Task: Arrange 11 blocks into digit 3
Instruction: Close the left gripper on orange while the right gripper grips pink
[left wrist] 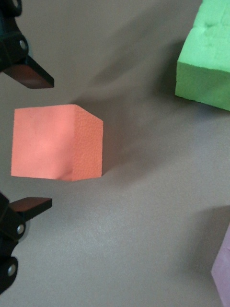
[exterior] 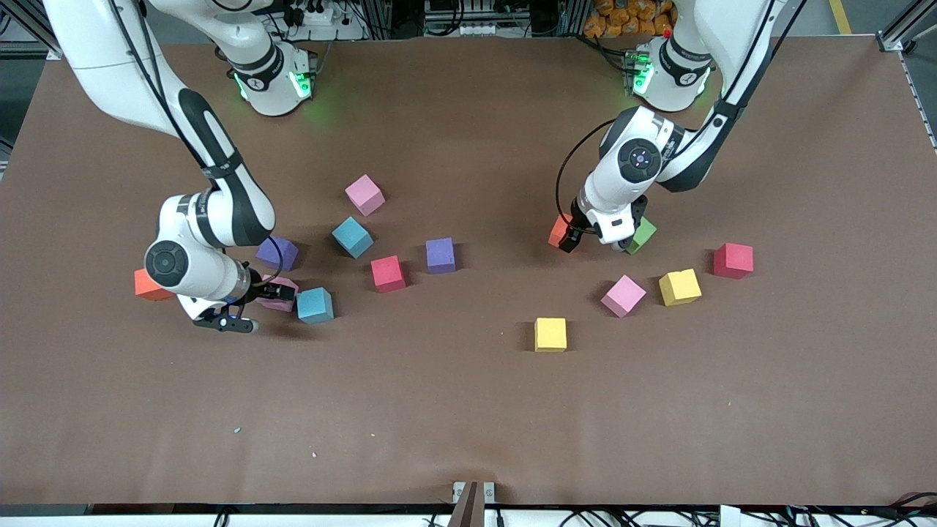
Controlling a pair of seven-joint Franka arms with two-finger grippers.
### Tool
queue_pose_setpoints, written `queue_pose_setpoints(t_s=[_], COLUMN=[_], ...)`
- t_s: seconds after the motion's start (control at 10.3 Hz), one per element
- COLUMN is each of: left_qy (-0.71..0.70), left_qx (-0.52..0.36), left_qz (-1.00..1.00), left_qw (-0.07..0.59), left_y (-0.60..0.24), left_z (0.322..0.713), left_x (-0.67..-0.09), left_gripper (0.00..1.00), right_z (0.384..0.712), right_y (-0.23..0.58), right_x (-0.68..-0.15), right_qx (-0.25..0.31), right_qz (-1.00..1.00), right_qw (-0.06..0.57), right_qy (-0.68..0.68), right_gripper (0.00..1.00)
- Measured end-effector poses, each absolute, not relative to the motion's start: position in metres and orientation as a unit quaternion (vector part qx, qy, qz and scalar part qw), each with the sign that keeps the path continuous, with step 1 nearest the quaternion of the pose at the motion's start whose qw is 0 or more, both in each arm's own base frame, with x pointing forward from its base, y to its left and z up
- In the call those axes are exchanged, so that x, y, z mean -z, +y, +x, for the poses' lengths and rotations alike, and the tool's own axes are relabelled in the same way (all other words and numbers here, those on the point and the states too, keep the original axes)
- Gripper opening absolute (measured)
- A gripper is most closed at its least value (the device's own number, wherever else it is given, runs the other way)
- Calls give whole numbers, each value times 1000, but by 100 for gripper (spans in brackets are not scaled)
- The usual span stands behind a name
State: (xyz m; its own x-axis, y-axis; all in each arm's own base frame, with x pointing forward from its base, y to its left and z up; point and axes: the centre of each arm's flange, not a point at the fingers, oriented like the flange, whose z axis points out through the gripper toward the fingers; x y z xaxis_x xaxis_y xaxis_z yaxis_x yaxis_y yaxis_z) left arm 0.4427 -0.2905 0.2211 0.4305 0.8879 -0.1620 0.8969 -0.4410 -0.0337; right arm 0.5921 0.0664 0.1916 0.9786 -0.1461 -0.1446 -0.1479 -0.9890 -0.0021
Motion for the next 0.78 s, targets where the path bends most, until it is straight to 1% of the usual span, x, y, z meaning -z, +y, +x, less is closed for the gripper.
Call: queue_pose_setpoints(t_s=[0.1,0.29,0.39,0.49,0.58,0.78], left_qy=[526,525,525,522,516,509], left_qx=[78,82,85,85,82,76], left_qz=[846,847,847,849,853,857], left_qw=[26,18,16,13,10,11], left_y=[-291,-291,-291,-291,-291,-293], left_z=[443,441,440,439,439,441], left_x=[-218,-209,-205,-202,-200,-201], left_gripper=[100,100,100,96,90,60], right_z=[592,591,590,590,590,596], right_y=[67,69,74,78,80,80], right_x=[-190,-188,-187,-188,-190,-211], right_qx=[-74,-76,-76,-76,-74,-67], right_qz=[-995,-995,-995,-995,-996,-998], right_qw=[6,6,5,5,6,10], right_qy=[74,72,68,64,57,7], right_gripper=[100,92,78,65,59,59])
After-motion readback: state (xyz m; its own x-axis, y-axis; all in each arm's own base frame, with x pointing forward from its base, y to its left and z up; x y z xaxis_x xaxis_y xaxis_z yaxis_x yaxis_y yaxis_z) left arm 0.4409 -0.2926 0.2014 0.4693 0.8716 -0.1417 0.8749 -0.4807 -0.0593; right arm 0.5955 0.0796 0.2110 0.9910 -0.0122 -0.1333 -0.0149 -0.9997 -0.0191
